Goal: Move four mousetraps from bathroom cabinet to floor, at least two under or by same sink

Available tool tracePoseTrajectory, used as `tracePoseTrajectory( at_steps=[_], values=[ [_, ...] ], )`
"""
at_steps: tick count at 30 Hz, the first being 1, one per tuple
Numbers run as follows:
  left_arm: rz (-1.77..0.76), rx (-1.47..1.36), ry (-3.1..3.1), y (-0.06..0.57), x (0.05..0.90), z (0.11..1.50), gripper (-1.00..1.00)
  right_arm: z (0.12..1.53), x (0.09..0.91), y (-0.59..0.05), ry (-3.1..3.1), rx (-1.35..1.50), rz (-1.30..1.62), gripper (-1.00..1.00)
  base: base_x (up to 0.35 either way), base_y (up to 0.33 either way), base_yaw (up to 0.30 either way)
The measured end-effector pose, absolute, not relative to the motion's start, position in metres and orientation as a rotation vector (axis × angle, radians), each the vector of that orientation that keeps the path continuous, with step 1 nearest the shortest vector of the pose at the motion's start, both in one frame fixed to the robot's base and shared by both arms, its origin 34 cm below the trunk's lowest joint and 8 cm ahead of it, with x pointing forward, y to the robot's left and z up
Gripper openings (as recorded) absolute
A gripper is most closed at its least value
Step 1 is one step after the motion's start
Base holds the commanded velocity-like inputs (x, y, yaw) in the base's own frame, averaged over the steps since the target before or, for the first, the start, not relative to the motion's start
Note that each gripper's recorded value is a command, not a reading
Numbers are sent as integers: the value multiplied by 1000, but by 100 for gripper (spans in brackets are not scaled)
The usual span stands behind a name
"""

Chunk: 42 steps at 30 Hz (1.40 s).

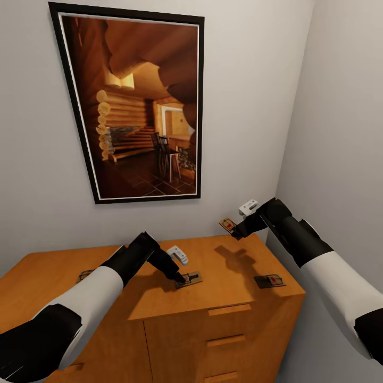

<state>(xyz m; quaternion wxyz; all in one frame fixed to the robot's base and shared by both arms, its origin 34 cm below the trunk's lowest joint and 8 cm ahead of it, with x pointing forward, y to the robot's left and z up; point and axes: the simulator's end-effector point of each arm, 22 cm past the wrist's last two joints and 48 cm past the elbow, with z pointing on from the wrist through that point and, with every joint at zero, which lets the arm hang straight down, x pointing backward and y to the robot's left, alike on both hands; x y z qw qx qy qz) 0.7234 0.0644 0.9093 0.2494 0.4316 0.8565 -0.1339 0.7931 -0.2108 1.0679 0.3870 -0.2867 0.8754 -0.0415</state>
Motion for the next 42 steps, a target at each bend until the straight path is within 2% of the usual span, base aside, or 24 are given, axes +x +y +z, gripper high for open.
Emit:
tracePoseTrajectory(
  at_steps=[14,28,42],
  values=[
    [-377,1180,2325,60,722,911,100,1068,793,-211,2228,-730,-106,-100,0,0,0],
    [-438,1230,2285,19,710,916,100,1068,793,-211,2228,-729,-106,-100,0,0,0],
    [-442,1233,2289,18,709,914,100,1068,793,-211,2228,-729,-106,-100,0,0,0]
  ],
)
